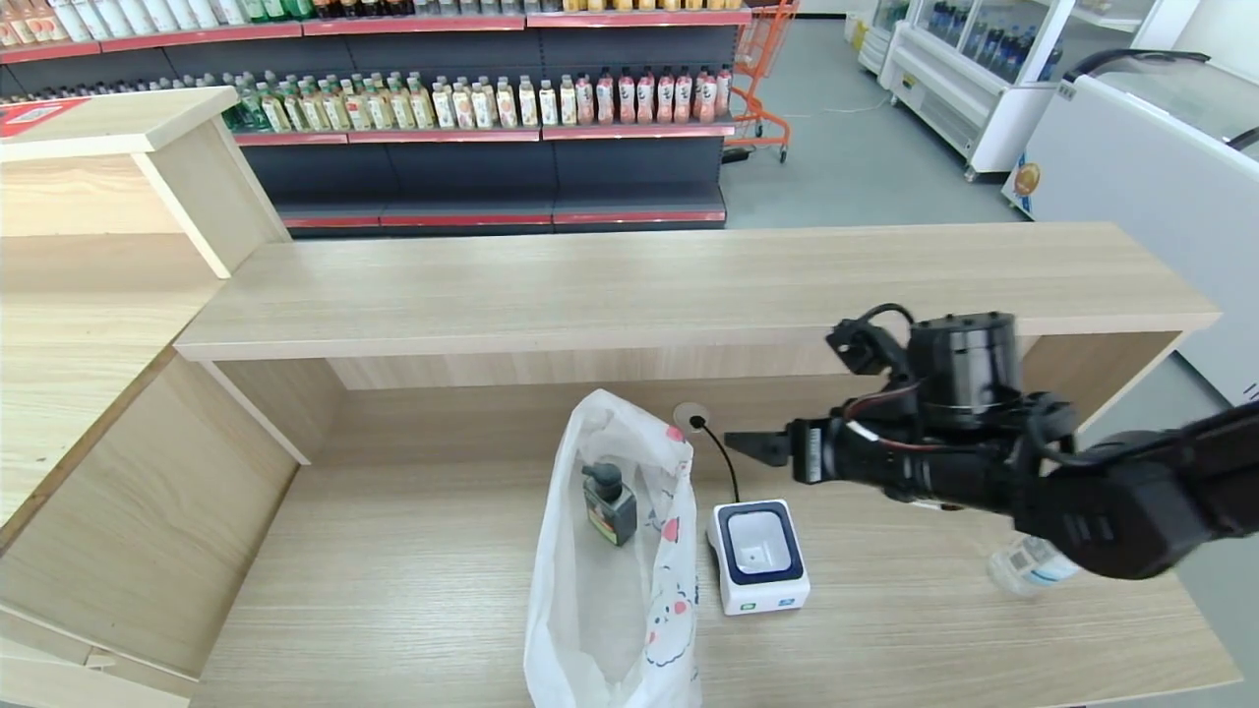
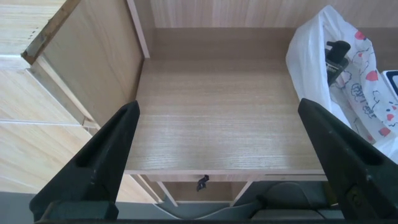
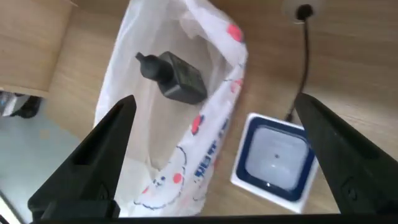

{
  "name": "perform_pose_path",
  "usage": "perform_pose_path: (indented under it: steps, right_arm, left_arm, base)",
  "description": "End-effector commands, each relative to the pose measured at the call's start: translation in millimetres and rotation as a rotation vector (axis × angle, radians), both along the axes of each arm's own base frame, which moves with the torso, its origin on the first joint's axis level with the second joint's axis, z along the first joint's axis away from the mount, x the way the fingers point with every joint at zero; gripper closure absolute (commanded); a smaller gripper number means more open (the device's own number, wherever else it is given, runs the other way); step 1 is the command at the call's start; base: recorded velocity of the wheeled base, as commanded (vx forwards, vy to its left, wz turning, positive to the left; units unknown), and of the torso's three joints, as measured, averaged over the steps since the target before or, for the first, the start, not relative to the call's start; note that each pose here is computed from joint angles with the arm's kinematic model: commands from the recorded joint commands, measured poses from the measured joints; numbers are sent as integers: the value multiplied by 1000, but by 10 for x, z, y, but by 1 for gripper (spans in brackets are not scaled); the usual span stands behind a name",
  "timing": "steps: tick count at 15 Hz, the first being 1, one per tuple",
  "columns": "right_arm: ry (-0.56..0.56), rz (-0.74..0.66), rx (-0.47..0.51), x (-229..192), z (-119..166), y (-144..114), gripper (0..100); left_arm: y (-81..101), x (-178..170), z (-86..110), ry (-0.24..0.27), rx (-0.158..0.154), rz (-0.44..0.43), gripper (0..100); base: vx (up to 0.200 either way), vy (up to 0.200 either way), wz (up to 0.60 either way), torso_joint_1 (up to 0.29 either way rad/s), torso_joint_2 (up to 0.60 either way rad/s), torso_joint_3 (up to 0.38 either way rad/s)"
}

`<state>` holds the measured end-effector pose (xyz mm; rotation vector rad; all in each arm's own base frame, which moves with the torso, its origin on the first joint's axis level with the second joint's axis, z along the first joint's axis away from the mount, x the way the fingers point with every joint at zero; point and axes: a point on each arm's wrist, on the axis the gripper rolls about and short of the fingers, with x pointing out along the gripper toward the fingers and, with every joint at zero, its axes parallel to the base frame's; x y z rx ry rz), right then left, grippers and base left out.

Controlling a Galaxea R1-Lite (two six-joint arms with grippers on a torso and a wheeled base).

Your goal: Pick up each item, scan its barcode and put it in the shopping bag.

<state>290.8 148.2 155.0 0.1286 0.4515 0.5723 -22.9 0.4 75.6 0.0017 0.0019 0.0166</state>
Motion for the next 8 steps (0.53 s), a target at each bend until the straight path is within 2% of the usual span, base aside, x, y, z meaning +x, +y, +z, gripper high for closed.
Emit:
perform_pose_path:
  steps: [1,3,5,8]
  right_arm:
    - [-67,-247,-81,-617,336,-705,0]
    - [-55,-347,-155,-969,161,-898,0]
    - [-54,-385,-159,-1211,-6,-1031,0]
    - [-95,-393,-139,-1488,-112,-1111,0]
  left_arm:
    - [0,0,0,0,0,0,0]
    - [0,0,0,0,0,0,0]
    - [0,0,0,0,0,0,0]
    - [0,0,0,0,-2,0,0]
  base:
    - [0,0,0,0,0,0]
    - [0,0,0,0,0,0]
    - [0,0,0,0,0,0]
    - [0,0,0,0,0,0]
